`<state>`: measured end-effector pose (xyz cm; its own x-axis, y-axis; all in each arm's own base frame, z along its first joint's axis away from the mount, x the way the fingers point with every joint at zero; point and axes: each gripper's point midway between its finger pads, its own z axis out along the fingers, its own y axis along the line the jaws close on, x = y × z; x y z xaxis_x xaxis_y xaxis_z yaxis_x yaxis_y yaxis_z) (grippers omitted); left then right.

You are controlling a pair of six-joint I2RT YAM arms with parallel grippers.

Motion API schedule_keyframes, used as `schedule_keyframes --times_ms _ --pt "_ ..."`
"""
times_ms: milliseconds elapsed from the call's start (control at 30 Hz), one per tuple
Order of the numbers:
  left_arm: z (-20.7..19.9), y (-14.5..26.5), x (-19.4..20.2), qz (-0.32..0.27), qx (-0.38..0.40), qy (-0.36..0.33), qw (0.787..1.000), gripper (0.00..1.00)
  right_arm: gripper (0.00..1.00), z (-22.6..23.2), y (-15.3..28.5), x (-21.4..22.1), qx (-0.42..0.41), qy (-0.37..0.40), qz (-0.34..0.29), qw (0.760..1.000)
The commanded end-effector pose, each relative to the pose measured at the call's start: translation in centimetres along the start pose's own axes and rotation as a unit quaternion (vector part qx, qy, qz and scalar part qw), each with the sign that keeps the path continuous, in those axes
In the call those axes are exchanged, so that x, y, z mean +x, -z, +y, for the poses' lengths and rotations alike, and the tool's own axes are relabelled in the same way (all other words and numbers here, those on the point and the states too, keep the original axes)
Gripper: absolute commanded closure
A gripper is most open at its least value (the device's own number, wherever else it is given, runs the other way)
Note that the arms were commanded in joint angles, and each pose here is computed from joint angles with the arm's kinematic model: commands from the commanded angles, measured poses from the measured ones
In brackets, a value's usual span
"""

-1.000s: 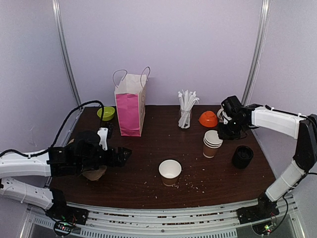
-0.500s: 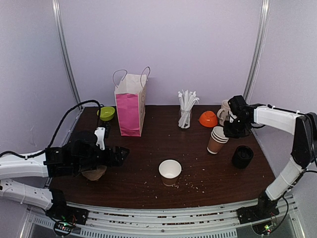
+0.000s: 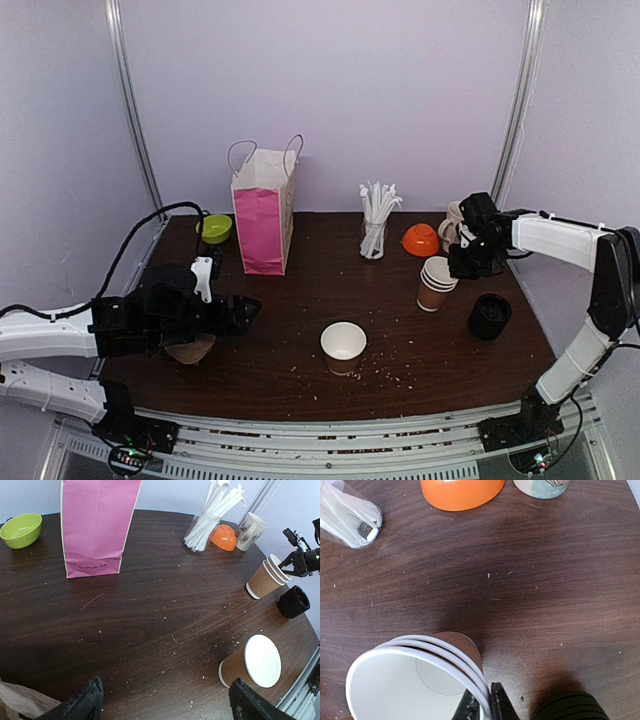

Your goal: Pack the takeout coffee

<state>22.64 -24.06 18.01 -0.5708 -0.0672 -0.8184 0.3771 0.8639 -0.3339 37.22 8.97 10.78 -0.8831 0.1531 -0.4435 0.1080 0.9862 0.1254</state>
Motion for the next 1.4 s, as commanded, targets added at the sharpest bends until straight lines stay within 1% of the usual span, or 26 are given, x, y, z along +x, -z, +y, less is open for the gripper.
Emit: schedule_keyframes --times_ms 0,67,233,333,533,633,733,833,933,1067,1167,1200,1333,1367 --pt "-0.4 0.5 -1.0 -0.014 0.005 0.007 1.0 0.09 0.97 -0.3 0.8 0.1 0.008 0.007 -0.007 1.0" --pt "-0.3 0.7 -1.1 -0.016 0.005 0.01 1.0 0.09 1.0 -0.6 1.3 -0.6 0.016 0.006 -0.021 1.0" --pt "-0.1 1.0 -1.2 -0.02 0.003 0.012 1.0 0.09 1.0 -1.1 2.7 -2.8 0.034 -0.005 -0.062 0.997" --pt "-0.1 0.9 -1.2 -0.019 0.002 0.012 1.0 0.09 1.0 -1.1 2.4 -3.6 0.036 -0.012 -0.064 0.997" --pt "-0.1 1.1 -1.2 -0.018 0.002 0.013 1.0 0.09 1.0 -0.9 -0.1 -3.4 0.038 -0.016 -0.041 0.998" --pt "0.0 1.3 -1.3 -0.02 0.001 0.014 1.0 0.09 0.92 -0.8 -1.1 -2.9 0.036 -0.015 -0.026 0.999" --pt "0.1 1.5 -1.4 -0.02 -0.001 0.015 1.0 0.09 0.79 -0.7 -1.4 -2.4 0.031 -0.014 -0.017 0.999" --pt "0.3 1.7 -1.4 -0.021 -0.004 0.015 1.0 0.09 0.66 -0.5 -0.5 -2.5 0.024 -0.014 -0.023 0.999" --pt "0.4 1.9 -1.8 -0.023 -0.01 0.014 1.0 0.08 0.54 -0.2 1.6 -3.2 0.013 -0.013 -0.041 0.999" --pt "0.9 2.6 -2.6 -0.031 -0.026 0.01 0.999 0.07 0.46 1.0 6.3 -4.3 0.004 0.005 -0.074 0.997" --pt "1.0 3.0 -3.6 -0.039 -0.036 0.002 0.999 0.07 0.44 2.5 9.6 -4.0 0.006 0.033 -0.091 0.995" --pt "1.0 3.2 -4.0 -0.042 -0.041 0.0 0.998 0.06 0.44 3.7 10.8 -3.7 0.003 0.05 -0.101 0.994" --pt "1.3 4.1 -6.3 -0.052 -0.066 -0.004 0.996 0.07 0.43 8.7 15.8 -2.5 -0.008 0.108 -0.167 0.98" --pt "1.6 4.2 -6.5 -0.048 -0.076 -0.006 0.996 0.07 0.43 9.8 17.2 -2.5 -0.005 0.117 -0.194 0.974"
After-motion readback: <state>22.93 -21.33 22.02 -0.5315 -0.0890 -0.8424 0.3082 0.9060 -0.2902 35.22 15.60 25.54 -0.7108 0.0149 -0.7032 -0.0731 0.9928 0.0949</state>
